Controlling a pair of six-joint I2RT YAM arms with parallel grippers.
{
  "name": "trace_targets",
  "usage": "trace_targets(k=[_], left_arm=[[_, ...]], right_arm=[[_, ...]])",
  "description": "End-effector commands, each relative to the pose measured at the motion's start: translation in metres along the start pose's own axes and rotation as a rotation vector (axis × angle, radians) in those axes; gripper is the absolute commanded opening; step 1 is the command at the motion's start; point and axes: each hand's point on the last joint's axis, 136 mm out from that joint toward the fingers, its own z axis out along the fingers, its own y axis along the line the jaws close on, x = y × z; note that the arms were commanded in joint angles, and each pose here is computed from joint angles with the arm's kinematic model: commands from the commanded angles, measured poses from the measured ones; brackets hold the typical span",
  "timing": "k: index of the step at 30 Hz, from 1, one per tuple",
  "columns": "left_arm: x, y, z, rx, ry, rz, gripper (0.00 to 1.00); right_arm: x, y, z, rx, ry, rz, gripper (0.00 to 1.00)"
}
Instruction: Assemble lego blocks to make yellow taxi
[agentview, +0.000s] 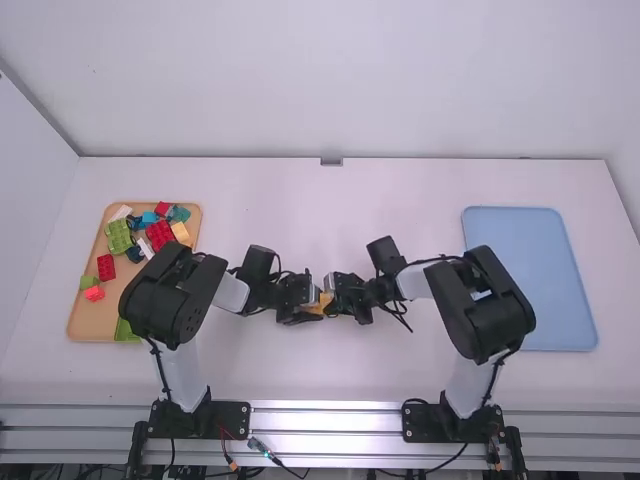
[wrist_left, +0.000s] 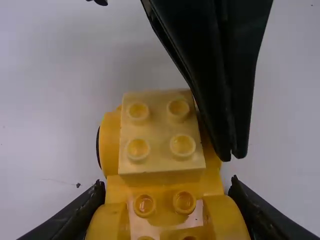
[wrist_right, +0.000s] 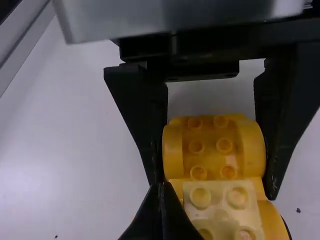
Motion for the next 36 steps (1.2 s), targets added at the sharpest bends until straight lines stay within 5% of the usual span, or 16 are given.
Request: trace_targets(k=[1, 6, 12, 26, 36], left_arm=[[0.003, 0.0, 0.001, 0.004, 0.001, 0.001, 0.61], [0.003, 0.0, 0.0, 0.004, 0.001, 0.001, 0.6], [0.002, 0.0, 0.001, 0.004, 0.0, 0.002, 0.6], [0.002, 0.0, 0.001, 0.005, -0.001, 0.001, 0.6], [0.002, 0.0, 0.001, 0.003, 0.0, -0.009, 0.6]], right_arm=[[0.007, 0.002, -0.003, -0.008, -0.016, -0.026, 0.0], [-0.023, 0.009, -0.027, -0.021, -0.167, -0.143, 0.0], [-0.031, 0.0, -0.041, 0.035, -0.166, -0.17, 0.0], [0.001, -0.019, -0.004, 0.09, 0.038, -0.011, 0.0], [0.033, -0.016, 0.001, 0.064, 0.062, 0.083, 0.0]])
